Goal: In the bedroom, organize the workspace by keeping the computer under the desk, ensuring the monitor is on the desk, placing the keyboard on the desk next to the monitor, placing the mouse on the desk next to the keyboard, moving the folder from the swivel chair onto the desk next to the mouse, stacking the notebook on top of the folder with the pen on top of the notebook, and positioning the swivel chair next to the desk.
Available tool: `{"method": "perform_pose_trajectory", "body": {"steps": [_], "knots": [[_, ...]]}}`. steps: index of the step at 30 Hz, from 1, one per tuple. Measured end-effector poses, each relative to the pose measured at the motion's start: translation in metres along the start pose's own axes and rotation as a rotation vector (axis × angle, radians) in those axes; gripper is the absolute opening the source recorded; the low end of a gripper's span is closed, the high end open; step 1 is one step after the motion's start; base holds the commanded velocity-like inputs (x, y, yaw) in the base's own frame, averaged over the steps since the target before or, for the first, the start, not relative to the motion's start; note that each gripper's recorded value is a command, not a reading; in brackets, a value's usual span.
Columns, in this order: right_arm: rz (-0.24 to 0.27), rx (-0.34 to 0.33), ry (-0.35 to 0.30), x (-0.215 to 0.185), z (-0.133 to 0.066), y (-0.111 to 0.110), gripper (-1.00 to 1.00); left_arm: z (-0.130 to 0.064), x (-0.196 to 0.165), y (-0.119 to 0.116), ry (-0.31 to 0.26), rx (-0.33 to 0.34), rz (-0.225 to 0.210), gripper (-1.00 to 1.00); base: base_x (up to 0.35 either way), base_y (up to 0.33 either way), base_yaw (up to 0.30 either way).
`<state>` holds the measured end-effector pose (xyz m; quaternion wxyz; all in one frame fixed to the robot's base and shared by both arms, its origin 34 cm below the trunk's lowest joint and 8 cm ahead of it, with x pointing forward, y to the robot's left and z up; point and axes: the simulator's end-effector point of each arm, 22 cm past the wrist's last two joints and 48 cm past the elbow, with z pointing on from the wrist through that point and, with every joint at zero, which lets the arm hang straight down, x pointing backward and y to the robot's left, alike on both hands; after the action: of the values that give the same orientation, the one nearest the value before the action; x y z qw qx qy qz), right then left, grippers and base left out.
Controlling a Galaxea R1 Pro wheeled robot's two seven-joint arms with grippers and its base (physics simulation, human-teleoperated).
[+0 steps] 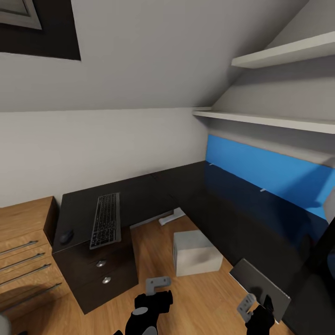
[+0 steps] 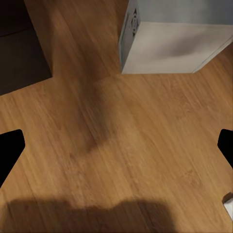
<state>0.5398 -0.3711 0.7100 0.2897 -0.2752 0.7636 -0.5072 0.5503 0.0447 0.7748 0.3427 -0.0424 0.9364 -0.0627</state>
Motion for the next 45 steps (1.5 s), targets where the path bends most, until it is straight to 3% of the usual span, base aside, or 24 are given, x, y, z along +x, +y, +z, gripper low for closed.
{"method": "perform_pose_trajectory", "body": {"steps": [9, 10, 18, 45], "knots": [[-0.002, -0.001, 0.001, 0.0008, -0.0001, 0.0007, 1.0, 0.0006, 0.0007, 0.0008, 0.001, -0.002, 0.001, 1.0, 0.005, -0.006, 0.0], [-0.005, -0.003, 0.003, 0.0021, -0.0003, 0.0018, -1.0, 0.0006, 0.0007, 0.0008, 0.001, -0.002, 0.001, 1.0, 0.0, 0.0, 0.0], [-0.033, -0.006, 0.006, 0.0051, -0.0021, 0.0052, -1.0, 0.0005, 0.001, 0.0008, 0.003, -0.002, 0.001, 1.0, 0.0, 0.0, 0.0], [-0.029, -0.007, 0.007, 0.0047, -0.0027, 0.0058, -1.0, 0.0003, 0.0007, 0.0001, 0.001, -0.002, 0.0, 1.0, 0.0, 0.0, 0.0]]}}
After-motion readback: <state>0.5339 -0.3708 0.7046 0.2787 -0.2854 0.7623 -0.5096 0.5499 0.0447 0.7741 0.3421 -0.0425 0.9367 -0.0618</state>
